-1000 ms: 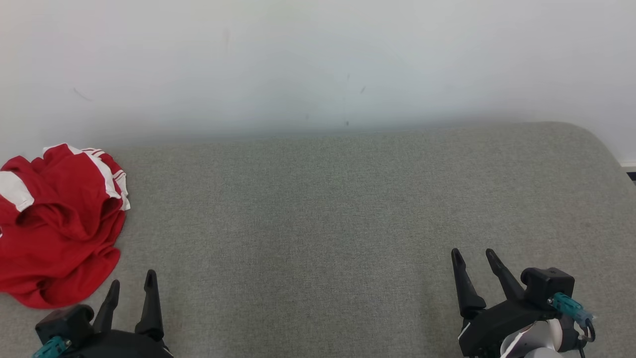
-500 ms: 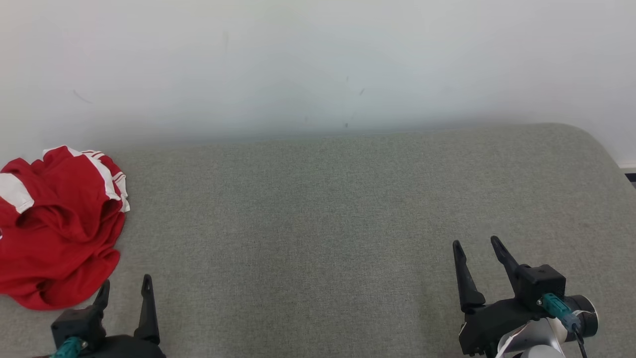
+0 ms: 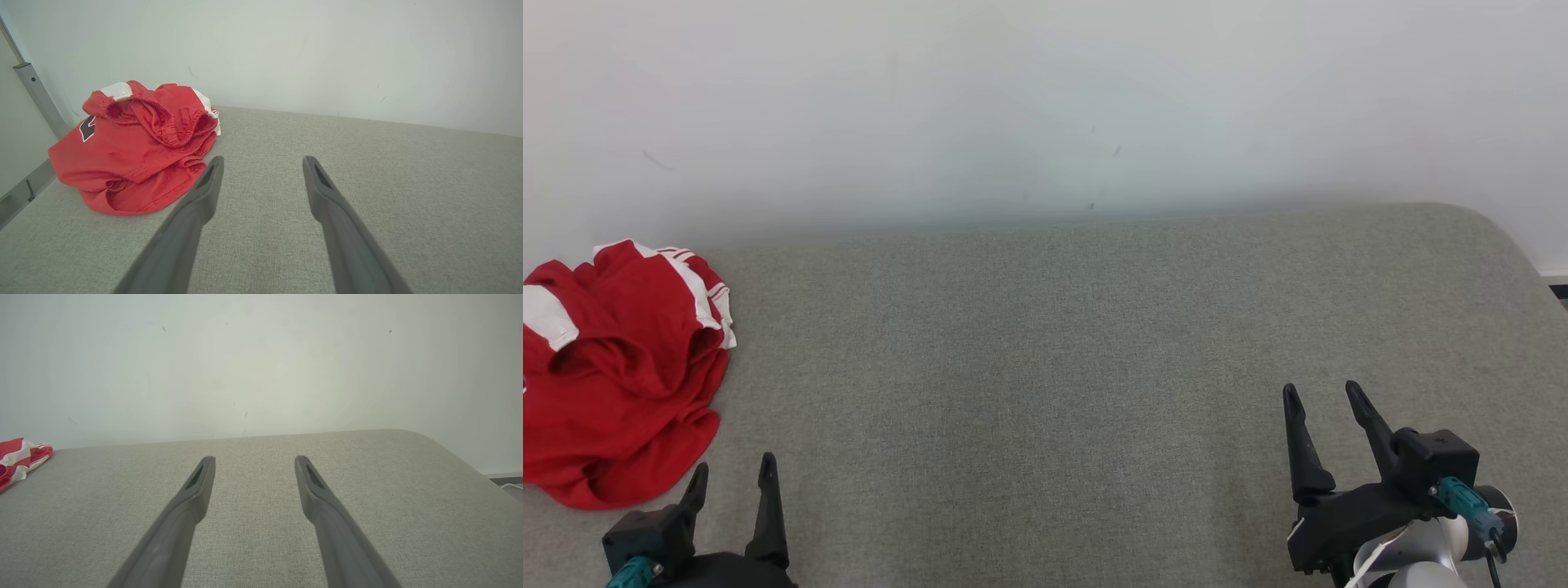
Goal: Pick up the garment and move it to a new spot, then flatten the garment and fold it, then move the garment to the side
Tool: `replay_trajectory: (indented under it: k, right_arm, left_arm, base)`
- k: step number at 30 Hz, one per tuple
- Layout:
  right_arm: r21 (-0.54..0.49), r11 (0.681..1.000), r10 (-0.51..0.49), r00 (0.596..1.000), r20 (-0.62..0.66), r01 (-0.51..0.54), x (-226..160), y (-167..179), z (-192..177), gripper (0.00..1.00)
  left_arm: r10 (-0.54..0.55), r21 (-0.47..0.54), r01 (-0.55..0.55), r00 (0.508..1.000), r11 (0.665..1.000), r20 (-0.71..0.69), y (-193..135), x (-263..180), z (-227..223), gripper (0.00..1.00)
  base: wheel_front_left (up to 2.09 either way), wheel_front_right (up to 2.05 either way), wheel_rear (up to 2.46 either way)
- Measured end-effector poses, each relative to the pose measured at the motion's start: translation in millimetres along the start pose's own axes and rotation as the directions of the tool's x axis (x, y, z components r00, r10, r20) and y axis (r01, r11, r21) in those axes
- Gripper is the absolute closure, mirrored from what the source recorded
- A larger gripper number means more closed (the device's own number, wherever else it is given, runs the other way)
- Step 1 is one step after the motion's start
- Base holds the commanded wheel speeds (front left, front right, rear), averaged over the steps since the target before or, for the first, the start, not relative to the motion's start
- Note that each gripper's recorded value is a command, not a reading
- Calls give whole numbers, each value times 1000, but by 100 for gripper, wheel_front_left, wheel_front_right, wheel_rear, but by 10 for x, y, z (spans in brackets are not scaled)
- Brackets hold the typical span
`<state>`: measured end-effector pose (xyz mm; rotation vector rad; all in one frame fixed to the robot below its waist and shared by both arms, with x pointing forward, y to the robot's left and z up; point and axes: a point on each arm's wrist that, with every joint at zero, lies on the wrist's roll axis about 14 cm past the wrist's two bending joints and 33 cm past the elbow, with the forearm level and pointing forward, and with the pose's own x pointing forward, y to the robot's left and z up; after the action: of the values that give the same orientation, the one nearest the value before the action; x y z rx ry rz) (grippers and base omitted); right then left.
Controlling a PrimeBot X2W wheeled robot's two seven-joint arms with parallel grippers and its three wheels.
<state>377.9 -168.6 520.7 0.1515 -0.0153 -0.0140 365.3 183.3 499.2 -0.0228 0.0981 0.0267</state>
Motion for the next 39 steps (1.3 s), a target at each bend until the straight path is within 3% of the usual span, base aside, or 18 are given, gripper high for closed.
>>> replay_trajectory:
  k: [23, 39]
  right_arm:
    - [41, 999, -27, 1000, -9, 27, -8, -88, -11, 0]
    - [53, 997, 64, 997, -33, -62, 122, 234, -88, 0]
  left_arm:
    - [7, -17, -7, 1000, 1000, -2, 18, -8, 20, 0]
    - [101, 6, -101, 995, 995, 11, 320, -183, 54, 0]
  base:
    - [0, 0, 0]
    - [0, 0, 0]
